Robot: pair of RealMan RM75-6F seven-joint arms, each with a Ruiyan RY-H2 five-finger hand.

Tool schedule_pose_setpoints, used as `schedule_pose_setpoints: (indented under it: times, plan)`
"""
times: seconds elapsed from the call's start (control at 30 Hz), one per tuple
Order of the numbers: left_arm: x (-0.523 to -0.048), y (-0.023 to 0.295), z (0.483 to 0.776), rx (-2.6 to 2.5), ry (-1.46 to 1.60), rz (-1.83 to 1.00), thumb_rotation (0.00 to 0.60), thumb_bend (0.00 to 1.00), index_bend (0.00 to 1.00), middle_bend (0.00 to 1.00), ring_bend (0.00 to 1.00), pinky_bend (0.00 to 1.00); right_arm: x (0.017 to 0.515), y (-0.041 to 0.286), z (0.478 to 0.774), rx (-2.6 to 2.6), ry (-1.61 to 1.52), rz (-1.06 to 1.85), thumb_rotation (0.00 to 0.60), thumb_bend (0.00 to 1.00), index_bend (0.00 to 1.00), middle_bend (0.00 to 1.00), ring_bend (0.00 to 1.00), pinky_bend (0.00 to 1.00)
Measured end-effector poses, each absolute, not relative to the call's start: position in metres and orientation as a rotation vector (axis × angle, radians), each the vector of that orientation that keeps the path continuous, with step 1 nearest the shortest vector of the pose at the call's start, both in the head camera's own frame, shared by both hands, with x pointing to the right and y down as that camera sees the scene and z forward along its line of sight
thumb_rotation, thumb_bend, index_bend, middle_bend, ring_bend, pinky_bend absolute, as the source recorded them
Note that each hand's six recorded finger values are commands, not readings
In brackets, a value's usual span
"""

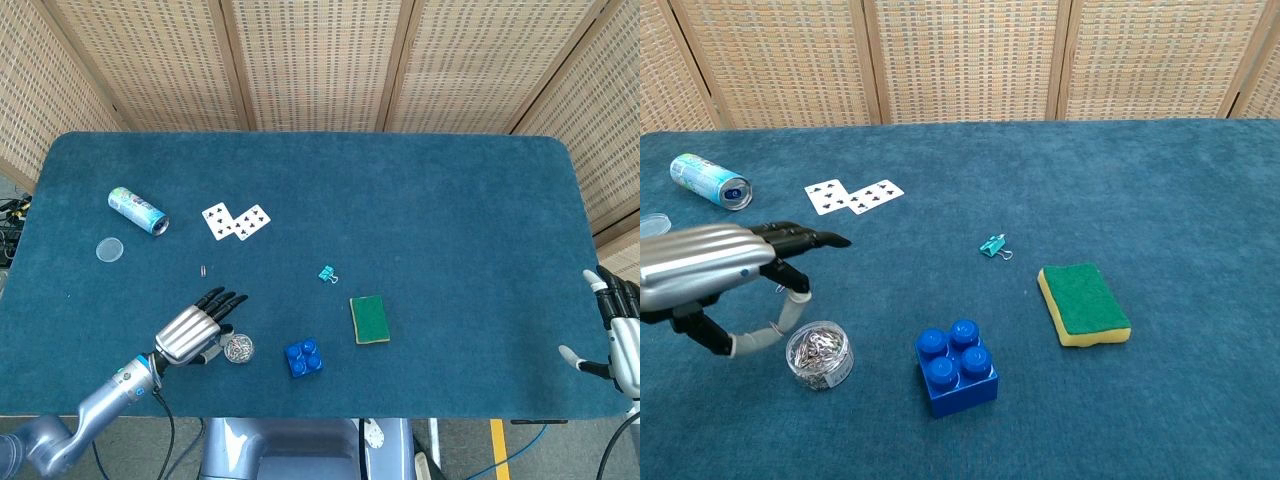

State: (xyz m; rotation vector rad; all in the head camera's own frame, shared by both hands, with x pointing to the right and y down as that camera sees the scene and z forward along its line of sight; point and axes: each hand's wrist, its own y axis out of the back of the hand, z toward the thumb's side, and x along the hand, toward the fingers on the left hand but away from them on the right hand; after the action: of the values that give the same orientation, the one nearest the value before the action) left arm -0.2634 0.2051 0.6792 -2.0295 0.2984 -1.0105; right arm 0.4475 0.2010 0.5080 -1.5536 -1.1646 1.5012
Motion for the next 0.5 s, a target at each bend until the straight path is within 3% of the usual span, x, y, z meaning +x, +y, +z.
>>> schedule_pose_setpoints:
  times: [0.4,0.5]
  plan:
    - [-0.245,0.204,0.686,-2.046,0.327,-0.986,0.6,0.43,0.66,0.0,0.0,0.0,0.448,0.201,0.506,-1.553,-1.173,1.499,0.6,0.0,0.0,0.0,0.0,0.0]
    - [-0.245,0.204,0.688,-2.042,0.322,-0.991,0.6,0.41,0.57,0.0,0.0,0.0,0.448,0.201,0.506,-1.554,-1.173,1.498,0.6,0.0,0.0,0.0,0.0,0.0]
